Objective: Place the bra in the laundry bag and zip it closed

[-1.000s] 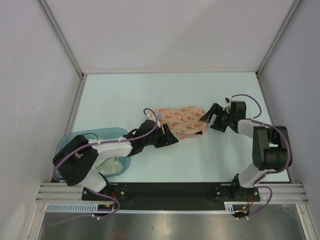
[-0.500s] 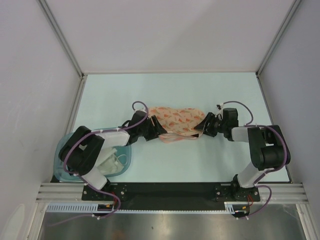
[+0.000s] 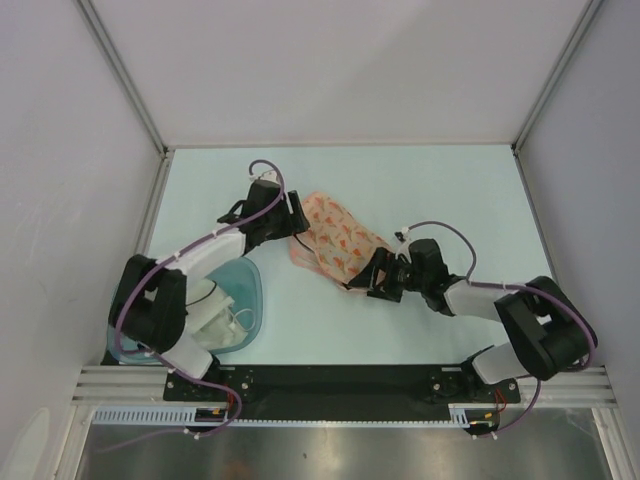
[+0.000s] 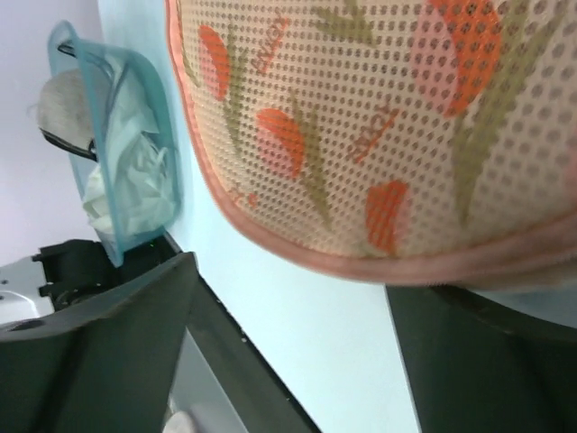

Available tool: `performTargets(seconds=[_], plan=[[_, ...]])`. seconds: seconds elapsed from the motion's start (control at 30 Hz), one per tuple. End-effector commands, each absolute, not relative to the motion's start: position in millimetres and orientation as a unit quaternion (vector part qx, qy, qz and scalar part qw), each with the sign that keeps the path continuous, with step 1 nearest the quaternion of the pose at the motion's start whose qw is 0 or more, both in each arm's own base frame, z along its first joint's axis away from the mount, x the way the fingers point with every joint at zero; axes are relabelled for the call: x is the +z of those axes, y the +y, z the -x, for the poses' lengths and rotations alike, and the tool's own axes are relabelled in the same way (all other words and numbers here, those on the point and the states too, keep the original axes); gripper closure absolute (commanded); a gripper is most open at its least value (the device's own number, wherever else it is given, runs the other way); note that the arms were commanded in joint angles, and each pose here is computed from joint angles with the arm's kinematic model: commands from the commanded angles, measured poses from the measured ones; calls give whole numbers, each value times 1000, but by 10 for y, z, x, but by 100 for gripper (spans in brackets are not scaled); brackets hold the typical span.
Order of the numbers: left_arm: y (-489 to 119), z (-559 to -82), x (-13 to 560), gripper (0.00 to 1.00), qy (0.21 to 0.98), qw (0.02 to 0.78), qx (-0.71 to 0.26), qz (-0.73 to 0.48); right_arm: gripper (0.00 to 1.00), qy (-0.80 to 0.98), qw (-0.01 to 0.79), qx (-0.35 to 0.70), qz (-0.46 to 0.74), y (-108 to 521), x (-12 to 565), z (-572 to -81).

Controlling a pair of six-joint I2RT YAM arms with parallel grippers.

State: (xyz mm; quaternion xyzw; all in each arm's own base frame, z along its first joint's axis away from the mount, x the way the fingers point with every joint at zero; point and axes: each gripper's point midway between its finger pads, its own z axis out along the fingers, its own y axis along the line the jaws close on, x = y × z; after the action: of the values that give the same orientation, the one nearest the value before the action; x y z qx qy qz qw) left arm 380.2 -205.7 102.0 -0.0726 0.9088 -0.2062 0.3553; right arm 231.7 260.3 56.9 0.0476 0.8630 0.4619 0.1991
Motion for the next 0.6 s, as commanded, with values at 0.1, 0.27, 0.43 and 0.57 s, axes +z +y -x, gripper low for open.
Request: performTargets(seconds=[0.1,0.27,0.43,0.57], plan=[[-1764,-3203,1274,28,914,360,-186,35,1,863,242,441,-37,2147,846,-2429],[-2375,-2545,1319,31,884,324,-336,-29,1,866,282,409,-63,1693,903,-2593],[-3074,-2063,1349,30,852,297,-421,-92,2,852,305,417,-86,1530,975,-2931],[-3234,-1971,1060,32,857,245,-450,-56,3,853,277,437,-74,1633,815,-3160]])
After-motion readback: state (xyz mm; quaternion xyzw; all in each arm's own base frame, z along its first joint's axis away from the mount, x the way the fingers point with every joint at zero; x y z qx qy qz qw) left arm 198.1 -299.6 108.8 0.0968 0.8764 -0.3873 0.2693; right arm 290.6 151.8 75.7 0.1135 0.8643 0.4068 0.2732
